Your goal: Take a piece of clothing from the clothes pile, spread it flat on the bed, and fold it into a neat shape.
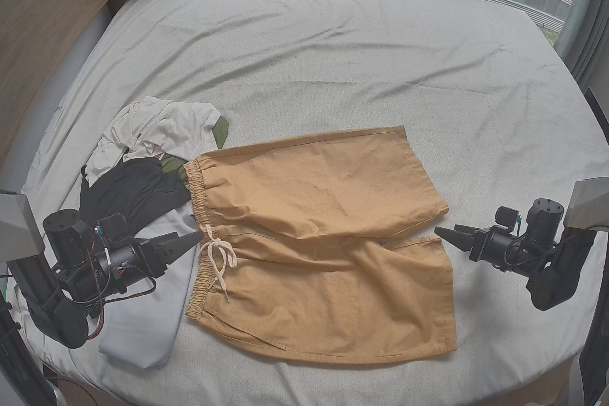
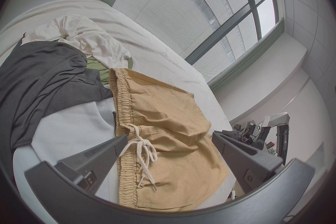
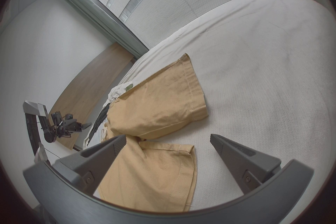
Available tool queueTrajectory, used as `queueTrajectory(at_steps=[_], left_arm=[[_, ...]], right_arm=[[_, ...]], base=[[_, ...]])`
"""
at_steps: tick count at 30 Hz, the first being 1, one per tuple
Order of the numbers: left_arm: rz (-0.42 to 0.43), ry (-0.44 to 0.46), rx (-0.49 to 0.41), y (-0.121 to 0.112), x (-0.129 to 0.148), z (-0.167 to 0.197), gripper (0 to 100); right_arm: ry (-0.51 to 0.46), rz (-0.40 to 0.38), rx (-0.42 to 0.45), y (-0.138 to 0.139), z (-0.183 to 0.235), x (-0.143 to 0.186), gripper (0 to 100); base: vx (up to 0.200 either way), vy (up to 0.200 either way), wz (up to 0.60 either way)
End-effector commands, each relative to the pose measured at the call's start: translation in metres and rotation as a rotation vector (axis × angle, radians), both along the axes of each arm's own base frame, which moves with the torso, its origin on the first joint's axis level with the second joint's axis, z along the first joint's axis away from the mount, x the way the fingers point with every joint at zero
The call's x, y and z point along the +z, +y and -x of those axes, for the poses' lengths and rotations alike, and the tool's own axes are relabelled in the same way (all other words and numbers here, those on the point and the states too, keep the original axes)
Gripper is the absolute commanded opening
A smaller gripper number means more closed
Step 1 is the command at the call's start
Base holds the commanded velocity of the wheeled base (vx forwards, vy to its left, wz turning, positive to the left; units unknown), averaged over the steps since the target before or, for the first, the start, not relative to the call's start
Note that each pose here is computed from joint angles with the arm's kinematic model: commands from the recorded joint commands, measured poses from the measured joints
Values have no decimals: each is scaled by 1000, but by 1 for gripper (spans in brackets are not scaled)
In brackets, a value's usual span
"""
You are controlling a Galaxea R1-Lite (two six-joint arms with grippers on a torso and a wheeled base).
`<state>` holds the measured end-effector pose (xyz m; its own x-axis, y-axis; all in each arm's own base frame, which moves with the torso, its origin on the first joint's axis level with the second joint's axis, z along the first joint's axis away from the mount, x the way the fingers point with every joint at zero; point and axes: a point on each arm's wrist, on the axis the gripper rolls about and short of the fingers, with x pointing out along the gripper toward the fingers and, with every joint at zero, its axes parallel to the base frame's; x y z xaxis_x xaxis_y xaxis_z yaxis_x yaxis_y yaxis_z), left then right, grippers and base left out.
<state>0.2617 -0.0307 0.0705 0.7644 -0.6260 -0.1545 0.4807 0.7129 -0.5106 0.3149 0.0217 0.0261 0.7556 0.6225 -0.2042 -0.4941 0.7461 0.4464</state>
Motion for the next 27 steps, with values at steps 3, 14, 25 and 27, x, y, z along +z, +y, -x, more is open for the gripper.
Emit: queueTrajectory(at_steps=[3, 14, 25, 27], left_arm=[[-2, 7, -19, -4, -1, 2, 100], [4, 4, -24, -6, 0, 2, 100], [4, 4, -32, -8, 0, 2, 100], [4, 4, -32, -8, 0, 2, 100]], right_arm=[[44, 24, 26, 6, 1, -19, 100], [63, 26, 46, 13, 0, -26, 100], [62, 27, 63, 19, -7, -34, 100], [64, 27, 61, 18, -8, -36, 0]], base=[[0, 0, 0], [0, 0, 0], [0, 0, 0], [0, 0, 0]])
